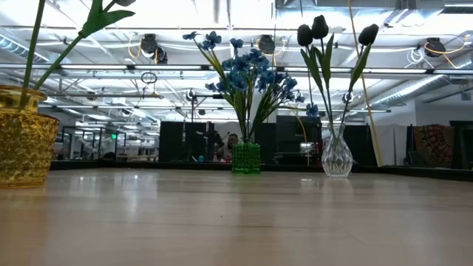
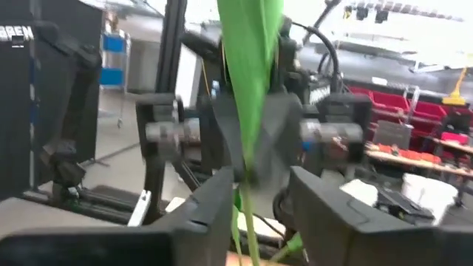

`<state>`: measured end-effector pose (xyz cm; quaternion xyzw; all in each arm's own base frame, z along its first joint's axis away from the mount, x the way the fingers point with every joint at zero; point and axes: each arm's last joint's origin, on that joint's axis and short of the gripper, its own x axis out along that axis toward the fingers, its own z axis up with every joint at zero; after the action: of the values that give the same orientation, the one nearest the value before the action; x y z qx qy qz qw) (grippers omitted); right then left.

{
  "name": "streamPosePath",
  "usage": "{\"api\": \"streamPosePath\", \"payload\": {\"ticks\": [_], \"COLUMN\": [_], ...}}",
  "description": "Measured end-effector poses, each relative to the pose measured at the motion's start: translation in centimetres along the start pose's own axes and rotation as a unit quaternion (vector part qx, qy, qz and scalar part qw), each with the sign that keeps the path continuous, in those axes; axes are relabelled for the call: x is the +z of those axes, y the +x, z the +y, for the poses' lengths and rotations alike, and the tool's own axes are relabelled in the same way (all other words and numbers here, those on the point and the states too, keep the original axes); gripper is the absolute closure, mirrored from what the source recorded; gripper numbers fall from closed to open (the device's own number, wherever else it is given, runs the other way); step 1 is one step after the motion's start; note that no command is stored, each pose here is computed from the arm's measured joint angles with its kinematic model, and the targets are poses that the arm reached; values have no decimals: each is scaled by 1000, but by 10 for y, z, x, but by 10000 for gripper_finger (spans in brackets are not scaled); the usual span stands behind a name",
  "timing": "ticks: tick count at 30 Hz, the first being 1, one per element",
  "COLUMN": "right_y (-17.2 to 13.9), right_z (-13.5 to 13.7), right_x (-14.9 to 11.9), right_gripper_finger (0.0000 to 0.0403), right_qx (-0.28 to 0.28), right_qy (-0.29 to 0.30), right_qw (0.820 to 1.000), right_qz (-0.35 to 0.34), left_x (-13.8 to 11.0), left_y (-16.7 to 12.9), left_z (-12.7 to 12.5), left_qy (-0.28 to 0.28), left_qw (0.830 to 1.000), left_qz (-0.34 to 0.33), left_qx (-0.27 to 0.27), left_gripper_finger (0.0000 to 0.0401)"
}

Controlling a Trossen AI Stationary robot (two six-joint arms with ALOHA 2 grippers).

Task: Sort flowers into vase by color
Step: Put the white tulip into the yellow vase

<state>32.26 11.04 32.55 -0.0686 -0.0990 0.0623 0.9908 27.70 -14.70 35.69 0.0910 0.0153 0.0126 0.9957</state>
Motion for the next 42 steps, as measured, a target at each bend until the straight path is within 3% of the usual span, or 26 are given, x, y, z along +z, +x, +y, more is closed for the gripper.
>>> {"api": "streamPosePath", "payload": {"ticks": [8, 18, 25, 32, 37, 42], "right_y": [-29, -55, -56, -56, -56, -56], "right_z": [-12, -18, -18, -18, -18, -18], "right_x": [25, 40, 41, 40, 39, 39], "right_gripper_finger": [221, 230, 232, 232, 232, 232], "right_qx": [-8, 8, 9, 8, 9, 9], "right_qy": [-15, -10, -11, -3, -4, 1], "right_qw": [998, 993, 993, 993, 992, 992], "right_qz": [67, 114, 118, 121, 126, 128], "left_x": [33, 55, 53, 35, 4, -31], "left_y": [-60, -134, -159, -169, -175, -187], "left_z": [-2, 10, 17, 15, 8, -2], "left_qy": [-22, -35, -29, -39, -55, -84], "left_qw": [999, 996, 999, 999, 995, 992], "left_qz": [-40, -52, -23, 31, 49, 41], "left_qx": [-19, -59, -33, 15, 69, 87], "left_gripper_finger": [386, 386, 386, 386, 386, 386]}}
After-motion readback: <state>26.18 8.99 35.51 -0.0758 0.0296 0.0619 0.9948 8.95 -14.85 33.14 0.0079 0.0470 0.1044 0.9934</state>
